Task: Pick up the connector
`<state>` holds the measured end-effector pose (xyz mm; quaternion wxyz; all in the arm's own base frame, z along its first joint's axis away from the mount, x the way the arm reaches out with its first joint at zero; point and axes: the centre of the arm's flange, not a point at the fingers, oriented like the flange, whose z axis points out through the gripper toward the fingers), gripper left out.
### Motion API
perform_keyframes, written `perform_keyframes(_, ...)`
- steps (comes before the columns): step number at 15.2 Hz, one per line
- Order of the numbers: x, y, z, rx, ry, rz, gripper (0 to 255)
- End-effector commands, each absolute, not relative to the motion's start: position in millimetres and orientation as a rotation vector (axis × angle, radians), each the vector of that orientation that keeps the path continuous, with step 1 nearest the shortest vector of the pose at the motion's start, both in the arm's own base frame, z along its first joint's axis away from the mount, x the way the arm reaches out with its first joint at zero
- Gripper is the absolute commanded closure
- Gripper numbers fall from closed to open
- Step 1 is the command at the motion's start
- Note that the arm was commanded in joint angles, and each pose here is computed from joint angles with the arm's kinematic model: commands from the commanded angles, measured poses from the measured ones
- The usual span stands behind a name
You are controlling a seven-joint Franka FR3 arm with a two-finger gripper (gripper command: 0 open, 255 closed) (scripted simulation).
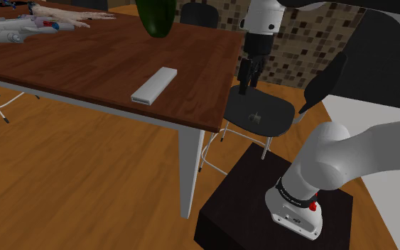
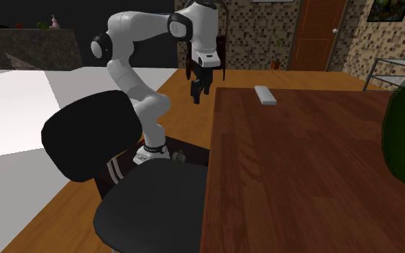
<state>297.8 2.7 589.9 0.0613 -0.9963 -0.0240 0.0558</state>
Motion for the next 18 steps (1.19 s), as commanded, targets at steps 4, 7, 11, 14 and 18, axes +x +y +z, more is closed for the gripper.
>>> perform_keyframes(4,298.2,-23.9,562.0,-3.025,0.014,0.154,0)
perform_keyframes(7,297.2,-50.9,534.6,-3.034,0.1,0.14,0)
perform_keyframes(11,293.8,-87.3,498.4,-3.043,0.217,0.12,0)
perform_keyframes(14,289.6,-114.8,471.7,-3.046,0.304,0.105,0)
perform_keyframes(18,281.9,-151.6,436.6,-3.047,0.421,0.085,0)
